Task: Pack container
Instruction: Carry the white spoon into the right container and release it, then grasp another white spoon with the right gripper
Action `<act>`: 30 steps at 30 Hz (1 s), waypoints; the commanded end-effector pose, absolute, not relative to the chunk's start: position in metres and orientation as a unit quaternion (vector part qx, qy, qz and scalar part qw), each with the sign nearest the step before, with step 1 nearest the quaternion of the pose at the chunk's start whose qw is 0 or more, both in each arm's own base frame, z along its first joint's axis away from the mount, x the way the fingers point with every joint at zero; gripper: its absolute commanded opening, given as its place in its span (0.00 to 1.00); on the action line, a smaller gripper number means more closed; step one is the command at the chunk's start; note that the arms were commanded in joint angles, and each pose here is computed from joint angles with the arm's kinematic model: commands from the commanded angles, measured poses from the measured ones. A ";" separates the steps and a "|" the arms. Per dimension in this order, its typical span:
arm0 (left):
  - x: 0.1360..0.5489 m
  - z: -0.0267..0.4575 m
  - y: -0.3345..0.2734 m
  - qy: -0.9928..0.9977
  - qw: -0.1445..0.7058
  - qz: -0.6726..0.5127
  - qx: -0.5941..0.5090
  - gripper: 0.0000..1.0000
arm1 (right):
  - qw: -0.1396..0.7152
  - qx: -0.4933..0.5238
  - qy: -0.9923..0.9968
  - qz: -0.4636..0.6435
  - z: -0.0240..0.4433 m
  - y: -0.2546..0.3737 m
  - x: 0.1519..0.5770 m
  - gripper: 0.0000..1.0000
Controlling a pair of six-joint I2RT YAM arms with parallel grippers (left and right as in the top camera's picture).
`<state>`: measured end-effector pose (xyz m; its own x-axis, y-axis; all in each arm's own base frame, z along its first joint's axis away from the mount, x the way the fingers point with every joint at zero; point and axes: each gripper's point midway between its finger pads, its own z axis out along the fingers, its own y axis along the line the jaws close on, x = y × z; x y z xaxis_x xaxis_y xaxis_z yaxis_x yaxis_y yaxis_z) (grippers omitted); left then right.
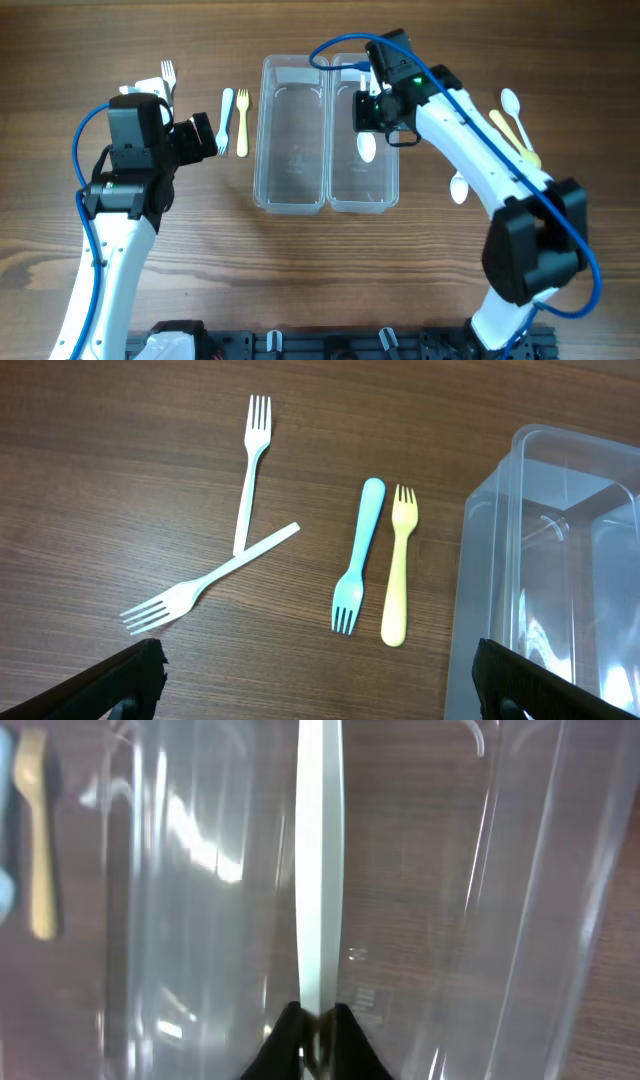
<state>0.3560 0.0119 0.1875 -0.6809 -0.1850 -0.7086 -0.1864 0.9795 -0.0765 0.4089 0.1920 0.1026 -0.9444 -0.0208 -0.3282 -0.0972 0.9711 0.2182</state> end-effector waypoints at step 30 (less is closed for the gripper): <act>0.359 0.195 0.016 0.914 0.394 0.011 -0.099 1.00 | 0.131 0.045 0.990 -0.029 0.092 -0.004 0.406 0.68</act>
